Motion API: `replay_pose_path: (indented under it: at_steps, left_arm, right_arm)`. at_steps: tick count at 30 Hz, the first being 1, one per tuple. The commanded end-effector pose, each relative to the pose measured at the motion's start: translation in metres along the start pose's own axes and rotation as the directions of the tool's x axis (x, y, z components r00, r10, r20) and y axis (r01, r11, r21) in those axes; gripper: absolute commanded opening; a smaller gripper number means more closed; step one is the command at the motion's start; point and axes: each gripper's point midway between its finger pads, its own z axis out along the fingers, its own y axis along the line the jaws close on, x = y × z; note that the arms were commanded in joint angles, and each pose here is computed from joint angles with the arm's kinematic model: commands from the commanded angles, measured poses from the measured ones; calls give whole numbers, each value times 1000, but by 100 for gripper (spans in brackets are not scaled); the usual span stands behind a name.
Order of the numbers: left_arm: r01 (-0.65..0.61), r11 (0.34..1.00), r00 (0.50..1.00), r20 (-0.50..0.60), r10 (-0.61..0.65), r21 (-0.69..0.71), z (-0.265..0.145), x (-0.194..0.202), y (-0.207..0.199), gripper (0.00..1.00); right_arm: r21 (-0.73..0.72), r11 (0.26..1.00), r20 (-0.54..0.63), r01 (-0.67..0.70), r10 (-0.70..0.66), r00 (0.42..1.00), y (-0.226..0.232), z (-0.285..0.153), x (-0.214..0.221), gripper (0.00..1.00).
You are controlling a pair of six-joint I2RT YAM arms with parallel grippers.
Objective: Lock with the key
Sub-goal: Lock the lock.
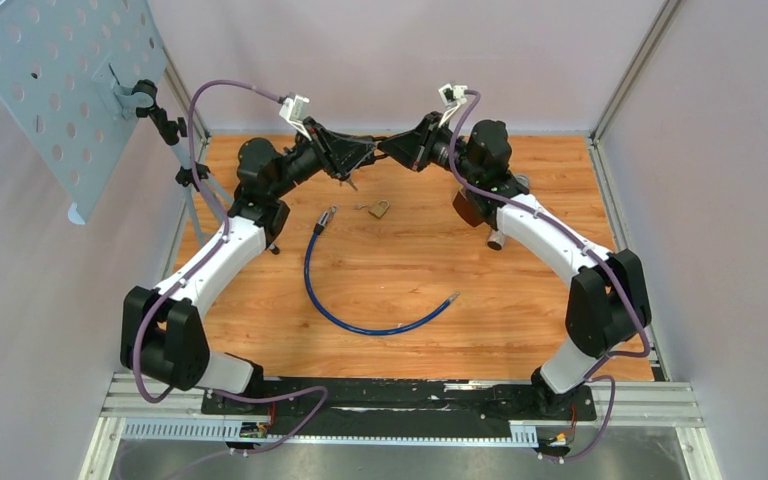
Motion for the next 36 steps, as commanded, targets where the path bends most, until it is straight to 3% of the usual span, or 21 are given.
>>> replay_pose_path:
  at_steps: [1,12,30,32,36]
  left_arm:
    - [166,960,908,-415,-60,224,19,153,-65,0]
    - [171,962,874,-483,-49,212,39,191,-58,0]
    - [177,941,866,-501,-10,287,73,222,-79,0]
    - [157,946,872,-490,2,283,72,219,-79,0]
    - [136,958,886,-464,-4,252,65,202,-71,0]
  right_arm:
    - [-695,718,-61,15,-80,995,252,-11,15,0]
    - [-698,713,-7,67,-100,995,261,-19,13,0]
    - [-707,676,125,208,-170,977,275,-45,8,0]
    - [-663,719,118,207,-172,978,265,-45,10,0]
    - [-439,890,18,120,-125,992,198,-39,19,0]
